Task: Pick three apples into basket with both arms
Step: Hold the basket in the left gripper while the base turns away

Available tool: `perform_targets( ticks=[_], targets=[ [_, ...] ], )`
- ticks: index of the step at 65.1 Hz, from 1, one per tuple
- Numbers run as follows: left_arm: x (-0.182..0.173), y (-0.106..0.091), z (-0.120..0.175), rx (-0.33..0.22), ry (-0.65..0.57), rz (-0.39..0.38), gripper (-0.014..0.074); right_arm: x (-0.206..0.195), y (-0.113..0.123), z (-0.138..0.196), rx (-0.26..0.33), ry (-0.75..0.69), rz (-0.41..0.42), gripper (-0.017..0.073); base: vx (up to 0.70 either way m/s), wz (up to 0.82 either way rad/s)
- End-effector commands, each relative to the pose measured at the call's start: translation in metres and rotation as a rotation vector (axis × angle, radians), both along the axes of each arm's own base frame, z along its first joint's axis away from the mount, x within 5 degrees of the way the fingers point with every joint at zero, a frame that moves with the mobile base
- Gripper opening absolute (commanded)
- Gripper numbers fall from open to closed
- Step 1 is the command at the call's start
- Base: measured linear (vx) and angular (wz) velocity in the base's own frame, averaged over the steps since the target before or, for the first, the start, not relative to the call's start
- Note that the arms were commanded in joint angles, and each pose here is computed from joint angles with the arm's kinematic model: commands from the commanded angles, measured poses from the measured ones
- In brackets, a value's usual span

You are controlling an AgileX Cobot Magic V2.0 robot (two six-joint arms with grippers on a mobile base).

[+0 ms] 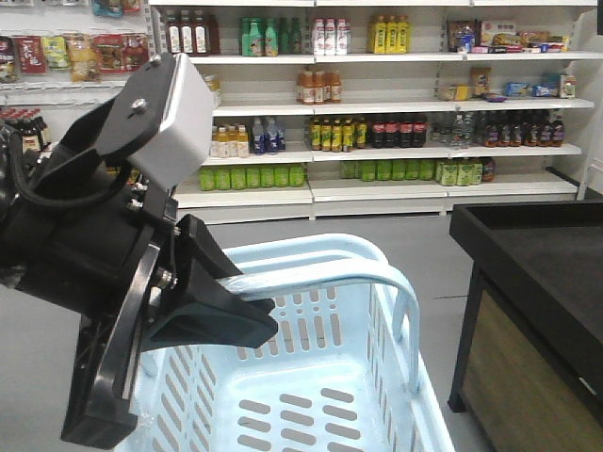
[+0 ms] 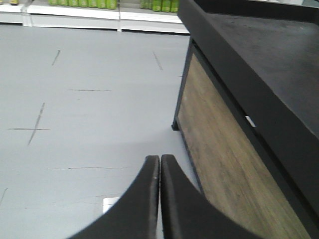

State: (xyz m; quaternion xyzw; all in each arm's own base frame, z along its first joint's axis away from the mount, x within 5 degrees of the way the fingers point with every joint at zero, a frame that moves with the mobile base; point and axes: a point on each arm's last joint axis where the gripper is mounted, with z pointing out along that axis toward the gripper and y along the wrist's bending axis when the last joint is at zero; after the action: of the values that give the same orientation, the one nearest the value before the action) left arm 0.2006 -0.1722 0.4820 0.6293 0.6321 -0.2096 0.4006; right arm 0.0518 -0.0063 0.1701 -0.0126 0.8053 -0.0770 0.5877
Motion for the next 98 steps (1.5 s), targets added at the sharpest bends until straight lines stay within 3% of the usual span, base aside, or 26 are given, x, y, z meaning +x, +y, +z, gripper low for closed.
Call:
perform_targets(
  ticks=[1, 49, 98],
  targets=[
    [-0.0142, 0.0034, 0.0253, -0.126, -0.067, 0.007, -0.0008, 0.0012, -0.0003, 0.0080, -0.013, -0.086, -0.002, -0.0005, -0.07, 0.26],
    [-0.0142, 0.0034, 0.0253, -0.126, -0.067, 0.007, -0.0008, 0.0012, -0.0003, 0.0080, -0.013, -0.086, -0.002, -0.0005, 0.04, 0.11],
    [-0.0142, 0.0034, 0.0253, -0.126, -0.067, 0.007, -0.0008, 0.0012, -0.0003, 0.0080, -0.013, -0.086, -0.002, -0.0005, 0.32, 0.05]
  ],
)
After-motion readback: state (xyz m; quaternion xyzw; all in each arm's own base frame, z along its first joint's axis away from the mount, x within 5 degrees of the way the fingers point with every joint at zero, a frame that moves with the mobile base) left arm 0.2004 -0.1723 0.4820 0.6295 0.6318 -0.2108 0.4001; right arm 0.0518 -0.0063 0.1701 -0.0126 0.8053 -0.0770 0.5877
